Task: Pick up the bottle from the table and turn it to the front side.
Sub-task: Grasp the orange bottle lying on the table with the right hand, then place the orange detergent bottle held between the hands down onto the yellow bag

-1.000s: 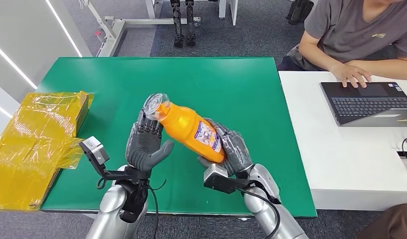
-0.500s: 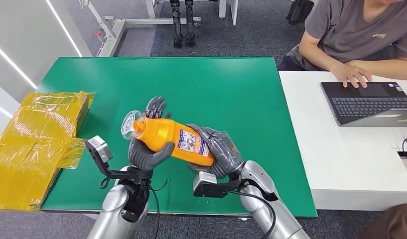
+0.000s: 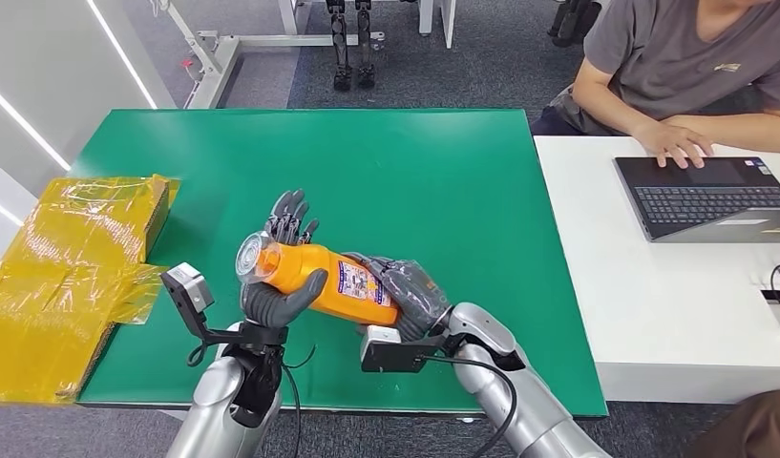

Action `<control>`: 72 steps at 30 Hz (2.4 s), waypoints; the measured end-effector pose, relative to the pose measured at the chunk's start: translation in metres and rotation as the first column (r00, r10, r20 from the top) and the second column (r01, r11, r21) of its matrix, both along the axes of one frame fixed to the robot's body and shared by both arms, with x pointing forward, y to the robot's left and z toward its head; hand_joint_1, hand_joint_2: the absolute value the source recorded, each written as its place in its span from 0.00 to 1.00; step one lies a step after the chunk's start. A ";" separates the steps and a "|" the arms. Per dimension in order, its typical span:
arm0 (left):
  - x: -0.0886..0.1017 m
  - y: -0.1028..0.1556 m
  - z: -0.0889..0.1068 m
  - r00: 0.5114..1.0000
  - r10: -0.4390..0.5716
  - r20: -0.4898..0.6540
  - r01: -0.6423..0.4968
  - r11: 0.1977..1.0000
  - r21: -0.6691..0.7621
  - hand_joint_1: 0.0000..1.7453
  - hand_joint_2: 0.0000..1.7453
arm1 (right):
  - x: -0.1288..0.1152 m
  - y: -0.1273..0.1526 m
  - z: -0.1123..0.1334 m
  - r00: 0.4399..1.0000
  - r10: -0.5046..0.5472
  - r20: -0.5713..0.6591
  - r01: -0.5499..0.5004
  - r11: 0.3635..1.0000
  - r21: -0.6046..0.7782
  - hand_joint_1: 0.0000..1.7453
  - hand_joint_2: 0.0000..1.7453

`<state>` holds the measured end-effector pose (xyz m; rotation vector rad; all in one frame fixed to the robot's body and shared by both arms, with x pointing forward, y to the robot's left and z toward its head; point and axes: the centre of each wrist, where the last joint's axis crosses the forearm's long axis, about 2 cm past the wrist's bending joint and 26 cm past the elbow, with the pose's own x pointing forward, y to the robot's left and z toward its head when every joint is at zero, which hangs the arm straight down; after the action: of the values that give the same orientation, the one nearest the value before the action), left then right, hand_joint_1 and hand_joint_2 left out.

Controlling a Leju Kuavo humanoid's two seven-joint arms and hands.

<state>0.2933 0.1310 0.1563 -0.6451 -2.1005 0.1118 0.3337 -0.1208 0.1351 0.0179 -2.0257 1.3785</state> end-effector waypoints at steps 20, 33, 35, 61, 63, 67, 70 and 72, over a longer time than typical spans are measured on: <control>-0.004 0.005 -0.004 1.000 -0.021 0.002 0.021 1.000 -0.015 1.00 1.00 | 0.006 0.000 -0.005 1.000 -0.003 -0.001 0.003 1.000 -0.026 1.00 1.00; -0.003 0.006 -0.001 0.999 -0.041 0.018 0.041 0.998 -0.037 1.00 1.00 | -0.002 0.000 -0.005 0.997 -0.052 0.050 0.049 0.998 0.051 0.72 1.00; -0.003 0.006 0.001 0.999 -0.042 0.028 0.044 0.998 -0.041 1.00 1.00 | -0.004 0.001 -0.004 0.996 -0.071 0.062 0.066 0.994 0.086 0.72 1.00; 0.008 0.028 0.025 0.987 0.132 0.088 -0.132 0.991 -0.009 1.00 1.00 | -0.062 -0.004 0.034 0.958 -0.284 -0.024 0.191 0.576 0.795 0.00 1.00; 0.010 0.030 0.026 0.987 0.130 0.092 -0.131 0.991 0.010 1.00 1.00 | -0.067 -0.005 0.039 0.950 -0.313 -0.002 0.183 0.551 0.814 0.00 1.00; 0.015 0.036 0.030 0.983 0.139 0.118 -0.149 0.985 0.084 1.00 1.00 | -0.076 -0.008 0.047 0.933 -0.359 0.025 0.174 0.511 0.842 0.00 1.00; 0.019 0.044 0.032 0.971 0.182 0.158 -0.209 0.961 0.180 1.00 1.00 | -0.084 -0.010 0.049 0.926 -0.378 0.027 0.176 0.491 0.853 0.00 1.00; 0.022 0.052 0.032 0.959 0.215 0.182 -0.257 0.935 0.246 1.00 1.00 | -0.088 -0.011 0.049 0.922 -0.386 0.023 0.180 0.482 0.857 0.00 1.00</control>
<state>0.3151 0.1829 0.1879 -0.2418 -2.2832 -0.0903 0.2453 -0.1319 0.1836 -0.0445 -2.5510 0.0601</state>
